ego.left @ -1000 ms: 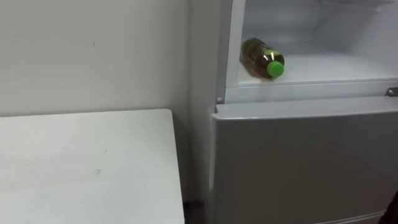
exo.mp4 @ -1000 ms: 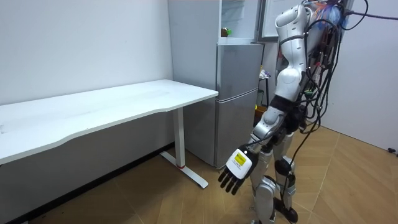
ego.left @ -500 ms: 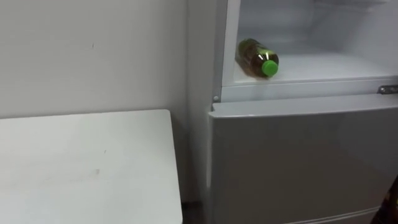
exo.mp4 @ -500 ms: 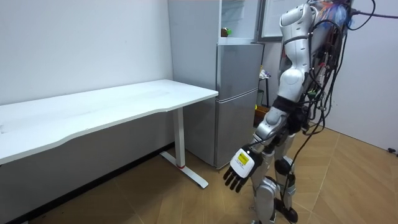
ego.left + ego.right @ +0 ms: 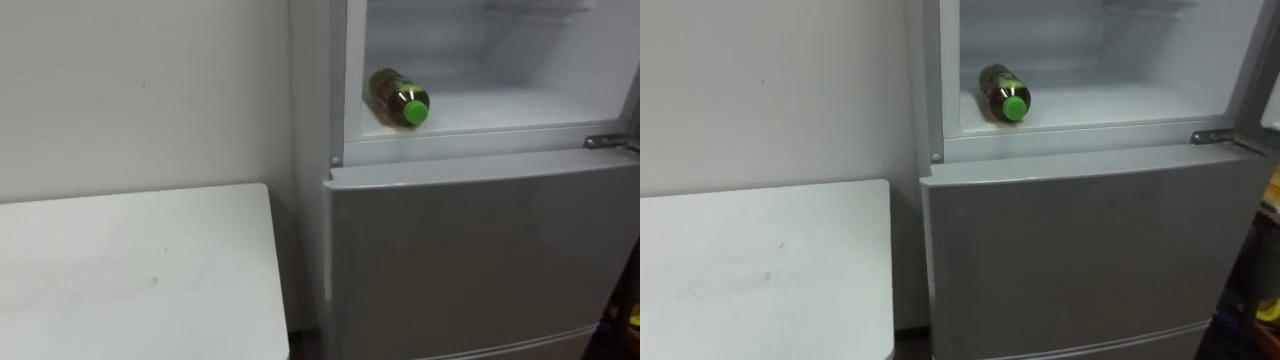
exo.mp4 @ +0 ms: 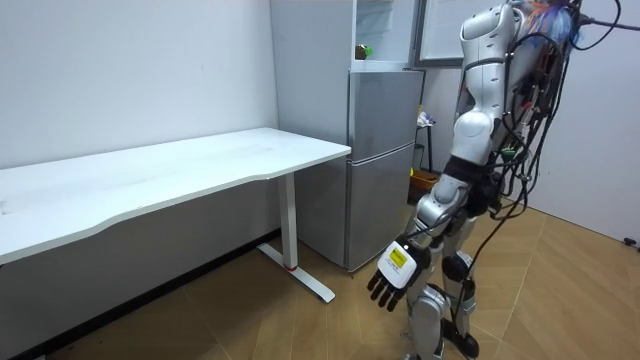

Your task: Put the bottle in the upper fridge

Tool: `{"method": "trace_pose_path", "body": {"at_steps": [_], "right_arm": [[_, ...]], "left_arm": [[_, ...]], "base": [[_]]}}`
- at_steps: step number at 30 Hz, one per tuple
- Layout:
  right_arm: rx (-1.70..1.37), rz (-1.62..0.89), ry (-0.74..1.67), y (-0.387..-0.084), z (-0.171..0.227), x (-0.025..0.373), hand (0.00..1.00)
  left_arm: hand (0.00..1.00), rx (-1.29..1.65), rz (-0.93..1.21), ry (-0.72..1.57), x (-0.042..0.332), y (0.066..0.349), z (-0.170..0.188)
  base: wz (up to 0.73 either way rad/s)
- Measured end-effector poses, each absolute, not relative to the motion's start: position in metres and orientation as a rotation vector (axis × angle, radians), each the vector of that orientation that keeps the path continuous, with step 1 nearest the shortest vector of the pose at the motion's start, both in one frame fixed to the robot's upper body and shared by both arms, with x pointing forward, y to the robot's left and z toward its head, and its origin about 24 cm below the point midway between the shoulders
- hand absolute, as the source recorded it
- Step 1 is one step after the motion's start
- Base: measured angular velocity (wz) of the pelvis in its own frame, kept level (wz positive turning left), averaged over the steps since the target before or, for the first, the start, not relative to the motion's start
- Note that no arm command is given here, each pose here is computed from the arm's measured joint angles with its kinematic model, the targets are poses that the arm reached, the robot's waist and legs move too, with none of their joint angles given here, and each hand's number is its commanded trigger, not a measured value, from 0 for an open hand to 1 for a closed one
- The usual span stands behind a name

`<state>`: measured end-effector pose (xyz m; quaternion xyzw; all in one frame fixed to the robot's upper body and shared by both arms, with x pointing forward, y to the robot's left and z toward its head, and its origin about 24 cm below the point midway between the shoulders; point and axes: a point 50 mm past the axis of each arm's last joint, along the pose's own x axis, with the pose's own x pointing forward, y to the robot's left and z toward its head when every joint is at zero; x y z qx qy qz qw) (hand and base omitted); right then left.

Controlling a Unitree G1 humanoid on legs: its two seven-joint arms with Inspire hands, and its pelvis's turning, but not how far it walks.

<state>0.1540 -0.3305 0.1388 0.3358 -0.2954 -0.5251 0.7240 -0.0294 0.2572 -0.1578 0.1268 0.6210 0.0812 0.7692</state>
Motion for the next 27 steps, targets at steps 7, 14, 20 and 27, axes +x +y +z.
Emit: {"method": "trace_pose_path", "body": {"at_steps": [7,14,20,27], "right_arm": [[0.741,-1.086,-0.652,-0.316,0.137,0.161,0.00],[0.767,-0.938,-0.608,-0.290,0.132,0.171,0.00],[0.764,-0.804,-0.562,-0.271,0.129,0.180,0.00],[0.732,-0.635,-0.507,-0.251,0.122,0.187,0.00]], "left_arm": [[0.00,0.304,0.113,1.348,-0.027,0.251,-0.160],[0.00,0.354,0.051,1.325,-0.017,0.243,-0.162],[0.00,0.379,0.006,1.321,-0.016,0.239,-0.163],[0.00,0.383,-0.024,1.324,-0.016,0.234,-0.164]], "base": [[0.00],[0.00],[0.00],[0.00]]}}
